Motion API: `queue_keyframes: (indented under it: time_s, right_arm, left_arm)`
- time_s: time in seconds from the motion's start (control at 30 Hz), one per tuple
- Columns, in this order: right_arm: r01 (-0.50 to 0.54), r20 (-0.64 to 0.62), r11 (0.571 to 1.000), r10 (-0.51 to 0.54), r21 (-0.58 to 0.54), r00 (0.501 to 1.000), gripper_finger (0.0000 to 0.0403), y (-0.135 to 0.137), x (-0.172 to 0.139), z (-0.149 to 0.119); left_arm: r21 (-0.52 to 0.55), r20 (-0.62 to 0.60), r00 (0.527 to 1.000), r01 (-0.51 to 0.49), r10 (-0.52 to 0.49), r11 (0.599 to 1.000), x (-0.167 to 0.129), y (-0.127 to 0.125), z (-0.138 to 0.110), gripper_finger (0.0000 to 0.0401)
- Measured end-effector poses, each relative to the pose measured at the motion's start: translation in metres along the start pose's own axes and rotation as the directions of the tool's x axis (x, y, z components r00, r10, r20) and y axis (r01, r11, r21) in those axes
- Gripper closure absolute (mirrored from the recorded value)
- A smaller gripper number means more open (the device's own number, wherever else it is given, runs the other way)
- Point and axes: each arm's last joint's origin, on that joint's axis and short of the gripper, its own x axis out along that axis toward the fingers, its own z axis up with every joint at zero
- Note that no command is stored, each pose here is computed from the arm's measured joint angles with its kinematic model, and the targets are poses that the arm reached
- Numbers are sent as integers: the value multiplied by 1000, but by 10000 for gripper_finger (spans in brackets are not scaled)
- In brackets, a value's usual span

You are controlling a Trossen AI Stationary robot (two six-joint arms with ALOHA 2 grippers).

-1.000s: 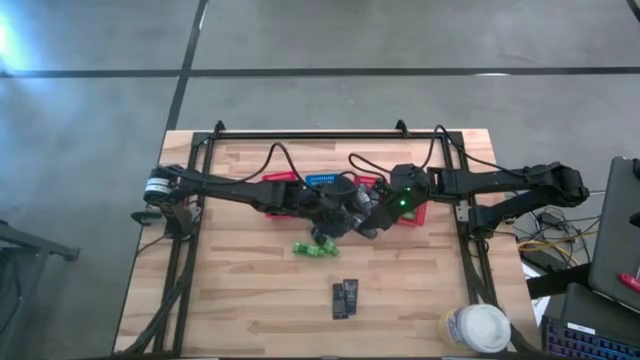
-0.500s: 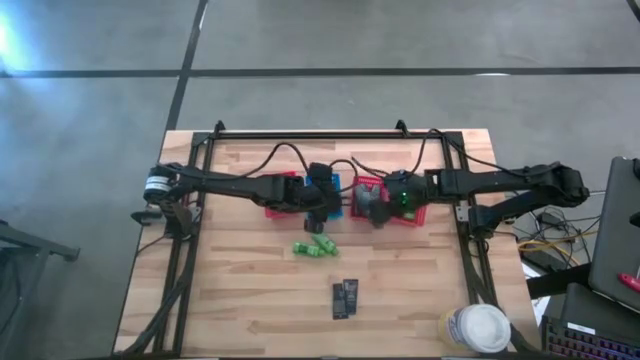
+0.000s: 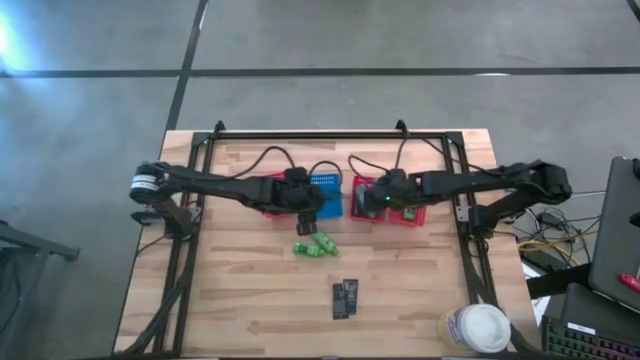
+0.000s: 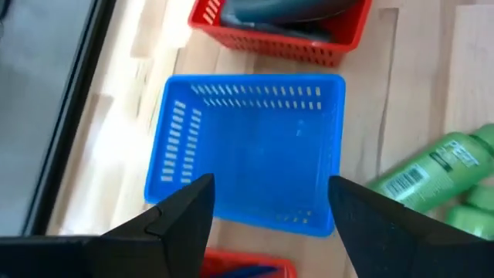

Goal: Pick & Place Travel size toiletries
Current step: Put the gray deodorant into the middle red bin, then put the green shampoo into the right red bin

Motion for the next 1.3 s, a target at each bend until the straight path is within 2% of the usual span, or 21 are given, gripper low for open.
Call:
queue_keyframes:
  time_s: [0.1,0.23,0.37,0.47,0.63,0.73,1.07,1.17,1.3]
  right_arm:
    - [13,-5,1000,-13,6,1000,250,2,10,0]
    - [30,-14,1000,-30,5,999,223,2,15,-1]
    - [10,-12,1000,-10,-10,1000,194,3,10,0]
    - [-18,-1,1000,18,-18,1000,171,2,1,2]
    - [-55,14,998,55,-19,998,135,-1,-14,5]
    - [-85,21,996,86,-29,996,115,-3,-23,6]
    - [-175,47,978,181,-114,982,64,-12,-54,11]
    - [-192,28,970,198,-146,980,53,-14,-58,11]
    - [-184,13,973,188,-142,982,46,-16,-60,10]
  left_arm:
    - [-47,5,999,40,-39,998,-12,4,-16,144]
    - [-84,-10,983,183,-185,979,-23,5,-43,144]
    - [-56,11,940,341,-341,938,-28,-4,-68,144]
    - [15,17,910,415,-415,910,-29,-13,-83,144]
    - [206,-14,894,441,-448,874,-27,-28,-101,144]
    - [292,10,887,439,-462,850,-25,-34,-104,144]
    - [317,122,859,440,-497,840,-12,-43,-96,144]
    - [316,119,855,449,-504,836,-1,-49,-95,144]
    - [309,57,858,471,-510,826,19,-59,-96,144]
